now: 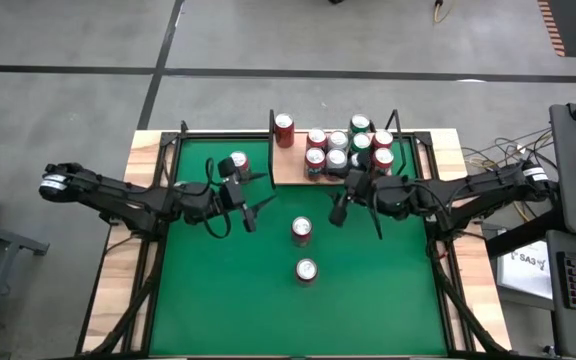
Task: Place canned beverage on shelf
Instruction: Adjust the green soda cans
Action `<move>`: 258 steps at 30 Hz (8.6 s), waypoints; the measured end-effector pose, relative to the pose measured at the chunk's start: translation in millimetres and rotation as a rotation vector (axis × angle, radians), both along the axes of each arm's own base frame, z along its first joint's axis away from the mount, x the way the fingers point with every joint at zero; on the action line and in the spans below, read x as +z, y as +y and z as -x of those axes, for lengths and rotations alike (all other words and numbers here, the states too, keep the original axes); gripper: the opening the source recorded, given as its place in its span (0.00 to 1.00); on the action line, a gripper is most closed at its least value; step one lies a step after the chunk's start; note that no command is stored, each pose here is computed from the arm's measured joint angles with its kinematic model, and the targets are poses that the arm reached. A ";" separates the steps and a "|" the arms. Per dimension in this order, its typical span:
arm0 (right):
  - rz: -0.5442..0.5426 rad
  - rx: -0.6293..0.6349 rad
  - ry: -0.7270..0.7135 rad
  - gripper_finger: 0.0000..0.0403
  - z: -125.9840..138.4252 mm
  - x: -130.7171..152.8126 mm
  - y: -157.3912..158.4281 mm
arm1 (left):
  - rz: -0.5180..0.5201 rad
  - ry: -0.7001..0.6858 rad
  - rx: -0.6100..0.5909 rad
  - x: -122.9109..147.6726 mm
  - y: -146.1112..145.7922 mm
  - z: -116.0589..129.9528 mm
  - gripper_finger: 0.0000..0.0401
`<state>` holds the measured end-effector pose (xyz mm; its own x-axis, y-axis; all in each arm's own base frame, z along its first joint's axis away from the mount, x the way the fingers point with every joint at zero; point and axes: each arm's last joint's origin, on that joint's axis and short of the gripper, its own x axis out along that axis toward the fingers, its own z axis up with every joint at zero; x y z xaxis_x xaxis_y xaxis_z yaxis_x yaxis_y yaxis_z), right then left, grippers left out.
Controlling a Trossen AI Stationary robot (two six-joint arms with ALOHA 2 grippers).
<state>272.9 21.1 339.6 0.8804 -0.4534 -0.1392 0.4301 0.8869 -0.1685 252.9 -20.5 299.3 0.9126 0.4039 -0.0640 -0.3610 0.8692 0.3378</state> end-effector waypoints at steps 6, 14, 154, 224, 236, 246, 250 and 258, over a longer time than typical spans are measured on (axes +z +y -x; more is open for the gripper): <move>0.082 -0.232 0.019 0.18 3.5 3.4 -7.4 | 0.004 0.009 0.002 -1.1 0.0 0.1 0.55; 0.031 -0.311 0.075 0.02 6.3 -5.6 -20.8 | -0.025 0.022 0.001 -1.1 0.4 0.1 0.52; -0.475 -0.831 0.380 0.02 26.0 -20.1 -162.8 | -0.027 0.053 0.003 -11.2 -1.0 -9.2 0.52; -0.567 -0.890 0.423 0.02 32.2 -63.8 -168.8 | -0.038 0.058 0.003 -11.2 -1.0 -9.2 0.52; -0.543 -0.898 0.424 0.02 35.7 -60.6 -167.4 | -0.038 0.058 0.003 -11.2 -0.9 -9.2 0.52; -0.533 -0.841 0.347 0.02 44.4 -39.4 -151.3 | -0.037 0.058 0.003 -11.2 -0.9 -9.2 0.52; -0.548 -0.749 0.333 0.02 43.8 -31.5 -135.9 | -0.033 0.056 0.004 -11.2 -0.9 -9.2 0.52; -0.594 -0.565 0.398 0.02 35.7 -31.0 -105.3 | -0.031 0.055 0.004 -11.3 -0.9 -9.2 0.52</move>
<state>237.2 -84.2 308.6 0.3857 -0.5598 -0.7334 0.8350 0.5499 0.0194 262.1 -21.4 288.0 0.9065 0.4097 -0.1016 -0.3442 0.8568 0.3840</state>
